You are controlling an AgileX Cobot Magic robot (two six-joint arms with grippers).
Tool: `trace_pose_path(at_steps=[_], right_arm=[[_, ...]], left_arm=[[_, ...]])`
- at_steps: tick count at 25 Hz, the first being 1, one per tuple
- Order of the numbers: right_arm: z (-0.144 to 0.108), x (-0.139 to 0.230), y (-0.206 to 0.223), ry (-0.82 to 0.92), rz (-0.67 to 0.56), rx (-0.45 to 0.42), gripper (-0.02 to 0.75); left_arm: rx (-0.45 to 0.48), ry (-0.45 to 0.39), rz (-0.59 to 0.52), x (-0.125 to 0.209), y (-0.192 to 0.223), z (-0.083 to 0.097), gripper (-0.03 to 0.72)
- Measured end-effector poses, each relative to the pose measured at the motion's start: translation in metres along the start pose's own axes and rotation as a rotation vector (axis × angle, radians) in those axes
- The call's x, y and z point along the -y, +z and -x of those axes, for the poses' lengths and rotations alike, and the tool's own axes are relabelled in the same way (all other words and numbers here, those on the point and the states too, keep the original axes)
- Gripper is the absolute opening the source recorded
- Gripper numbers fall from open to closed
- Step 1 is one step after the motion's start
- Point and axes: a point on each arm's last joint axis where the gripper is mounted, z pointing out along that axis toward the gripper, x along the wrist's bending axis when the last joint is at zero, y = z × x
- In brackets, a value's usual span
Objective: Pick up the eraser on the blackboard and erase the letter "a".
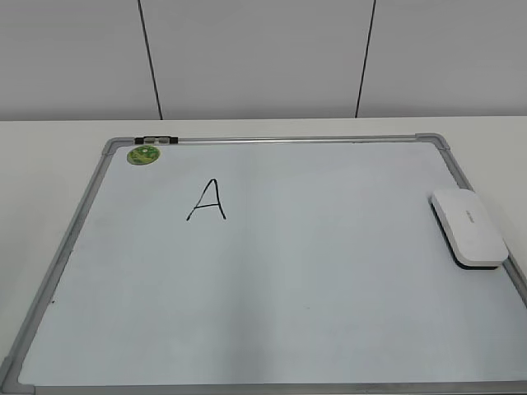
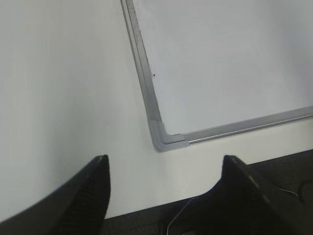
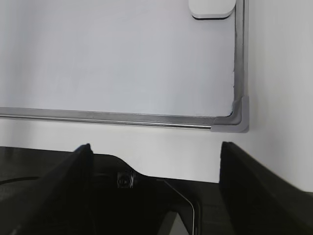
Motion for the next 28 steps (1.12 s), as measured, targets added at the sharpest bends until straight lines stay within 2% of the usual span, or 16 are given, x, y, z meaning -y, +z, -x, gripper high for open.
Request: trace_pose_path(at_steps=[6,9,16,19,28], right_arm=[[0.002,0.045,-0.023,-0.090,0.202,-0.015,0.592],[0.006,0.065,-0.029,-0.163,0.288,0.013,0.592],[0.012,0.079,-0.008,-0.178,0.249,0.046,0.592],[0.013,0.079,-0.006,-0.179,0.254,0.049,0.592],[0.015,0.078,-0.004,-0.166,0.268,0.064,0.592]], left_arm=[[-0.030,0.034,0.058,0.046,-0.007,-0.005,0.515],[-0.052,0.045,0.092,0.060,-0.007,-0.009,0.514],[-0.075,0.072,0.161,0.069,-0.004,-0.012,0.514],[-0.069,0.101,0.167,0.069,0.000,-0.012,0.514],[-0.069,0.109,0.177,0.069,0.000,-0.012,0.514]])
